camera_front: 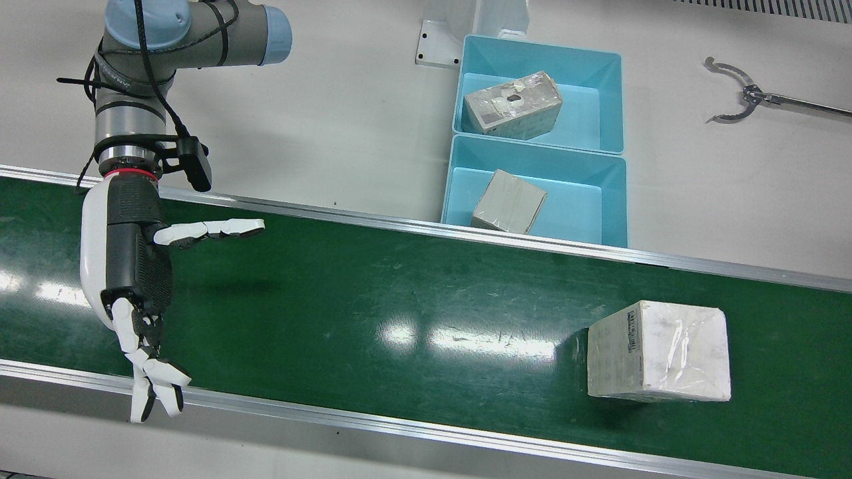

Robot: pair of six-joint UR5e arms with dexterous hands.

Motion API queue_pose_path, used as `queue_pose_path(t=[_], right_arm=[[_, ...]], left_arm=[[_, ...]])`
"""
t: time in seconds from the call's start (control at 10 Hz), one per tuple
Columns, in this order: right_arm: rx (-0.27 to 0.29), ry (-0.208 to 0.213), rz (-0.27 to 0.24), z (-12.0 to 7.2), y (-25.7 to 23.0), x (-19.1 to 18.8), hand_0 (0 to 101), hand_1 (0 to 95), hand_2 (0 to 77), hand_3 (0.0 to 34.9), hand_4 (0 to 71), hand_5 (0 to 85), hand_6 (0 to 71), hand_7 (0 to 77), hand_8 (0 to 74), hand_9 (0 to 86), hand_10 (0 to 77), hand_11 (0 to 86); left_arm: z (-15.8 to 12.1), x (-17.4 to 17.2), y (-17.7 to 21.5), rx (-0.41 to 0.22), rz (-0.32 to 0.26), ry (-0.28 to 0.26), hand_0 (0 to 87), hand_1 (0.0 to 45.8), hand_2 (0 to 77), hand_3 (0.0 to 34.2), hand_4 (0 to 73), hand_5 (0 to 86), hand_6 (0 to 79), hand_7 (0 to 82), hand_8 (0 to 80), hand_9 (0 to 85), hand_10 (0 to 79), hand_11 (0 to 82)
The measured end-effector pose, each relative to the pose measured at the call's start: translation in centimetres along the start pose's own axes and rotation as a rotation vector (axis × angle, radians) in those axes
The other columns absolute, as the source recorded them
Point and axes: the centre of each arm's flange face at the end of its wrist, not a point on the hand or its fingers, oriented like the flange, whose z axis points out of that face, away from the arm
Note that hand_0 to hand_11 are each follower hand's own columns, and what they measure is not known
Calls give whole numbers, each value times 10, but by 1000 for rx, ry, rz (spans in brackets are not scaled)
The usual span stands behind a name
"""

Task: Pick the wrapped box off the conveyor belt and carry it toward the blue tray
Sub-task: 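Move the right hand along the belt and close it around the wrapped box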

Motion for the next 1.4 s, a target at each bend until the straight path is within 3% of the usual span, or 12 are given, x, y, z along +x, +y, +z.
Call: queue_pose_path(t=[1.3,1.4], right_arm=[[17,12,-7,-1,-8,7,466,120,82,44,38,251,44,38,5,16,0,11],[19,16,-7,-1,-9,9,462,87,33,54,38,262,44,38,5,16,0,11]], left_arm=[[0,0,0,0,0,0,0,0,5,0,0,5,0,5,5,5,5,5],[0,0,0,0,0,0,0,0,5,0,0,5,0,5,5,5,5,5]])
